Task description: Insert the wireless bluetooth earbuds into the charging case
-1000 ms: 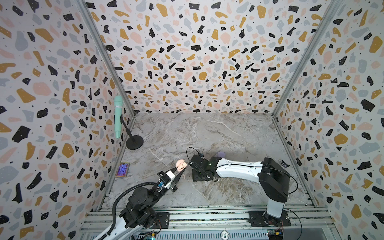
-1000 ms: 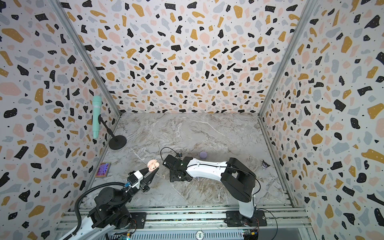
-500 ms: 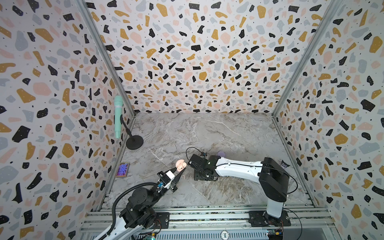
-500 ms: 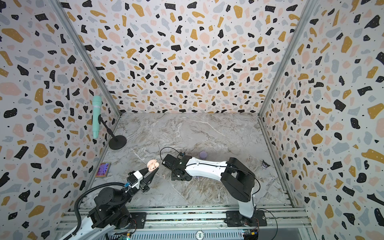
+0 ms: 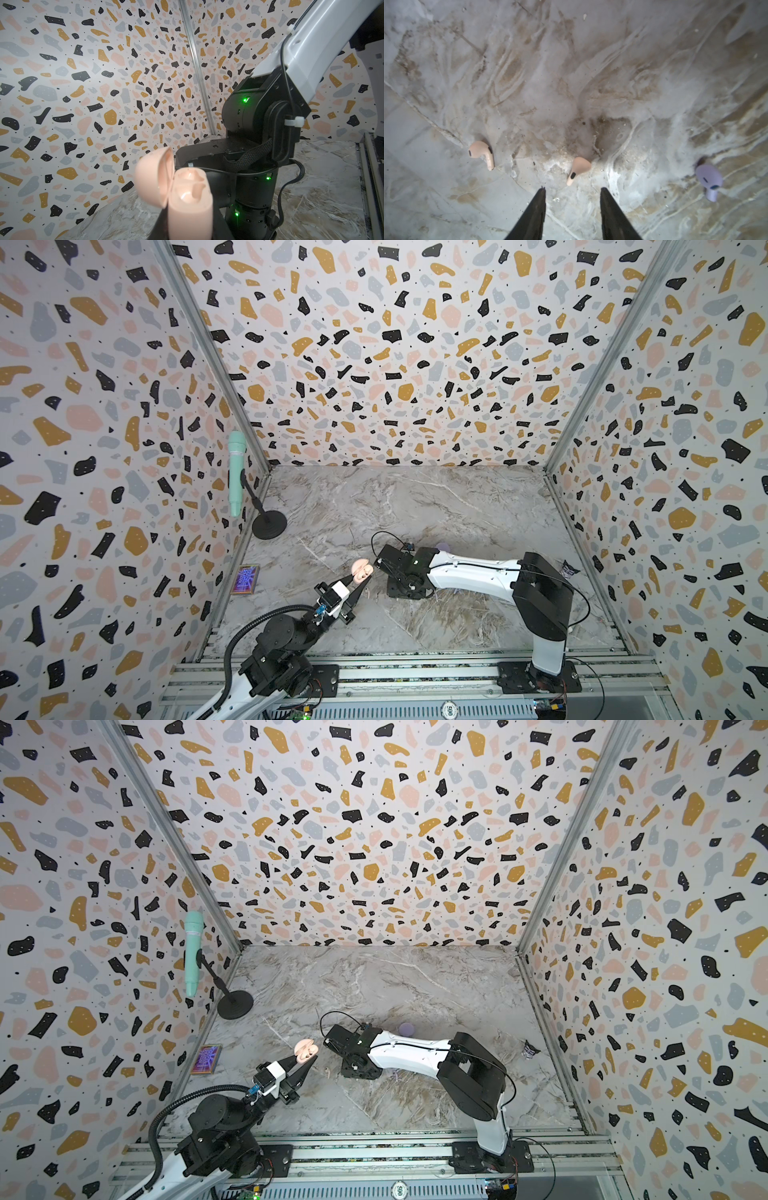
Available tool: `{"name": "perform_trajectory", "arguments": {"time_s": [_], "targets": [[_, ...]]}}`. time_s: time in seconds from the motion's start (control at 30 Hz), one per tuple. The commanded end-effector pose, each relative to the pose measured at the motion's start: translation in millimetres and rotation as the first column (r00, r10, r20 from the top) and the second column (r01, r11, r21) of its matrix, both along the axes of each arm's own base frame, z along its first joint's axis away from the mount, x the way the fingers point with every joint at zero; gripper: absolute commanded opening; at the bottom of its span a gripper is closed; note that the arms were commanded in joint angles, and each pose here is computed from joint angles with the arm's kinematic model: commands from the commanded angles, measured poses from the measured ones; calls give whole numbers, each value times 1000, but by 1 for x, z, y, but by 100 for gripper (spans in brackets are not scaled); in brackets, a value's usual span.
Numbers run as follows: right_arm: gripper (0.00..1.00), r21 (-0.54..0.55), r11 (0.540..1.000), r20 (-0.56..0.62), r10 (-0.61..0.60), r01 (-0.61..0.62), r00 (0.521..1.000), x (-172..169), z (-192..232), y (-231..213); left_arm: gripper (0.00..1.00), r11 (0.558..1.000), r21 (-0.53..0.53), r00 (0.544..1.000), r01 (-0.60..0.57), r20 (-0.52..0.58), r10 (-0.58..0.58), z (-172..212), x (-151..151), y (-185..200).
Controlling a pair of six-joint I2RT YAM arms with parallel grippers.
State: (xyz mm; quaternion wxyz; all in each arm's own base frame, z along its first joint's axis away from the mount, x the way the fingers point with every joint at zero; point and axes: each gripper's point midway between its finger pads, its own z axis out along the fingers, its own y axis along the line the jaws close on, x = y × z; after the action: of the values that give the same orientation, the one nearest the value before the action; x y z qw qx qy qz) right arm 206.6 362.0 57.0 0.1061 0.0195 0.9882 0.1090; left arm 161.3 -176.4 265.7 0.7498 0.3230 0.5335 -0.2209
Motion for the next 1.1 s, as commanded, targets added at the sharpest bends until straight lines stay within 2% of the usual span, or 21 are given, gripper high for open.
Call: {"name": "perform_trajectory", "arguments": {"time_s": [0.0, 1.07], "targets": [[45, 2, 1000, -14, -31, 31, 999, 2, 5, -1, 0, 999, -32, 999, 17, 45, -15, 12, -6, 1], [28, -32, 999, -38, -42, 41, 998, 7, -23, -3, 0, 999, -28, 999, 26, 45, -24, 11, -7, 0]]}}
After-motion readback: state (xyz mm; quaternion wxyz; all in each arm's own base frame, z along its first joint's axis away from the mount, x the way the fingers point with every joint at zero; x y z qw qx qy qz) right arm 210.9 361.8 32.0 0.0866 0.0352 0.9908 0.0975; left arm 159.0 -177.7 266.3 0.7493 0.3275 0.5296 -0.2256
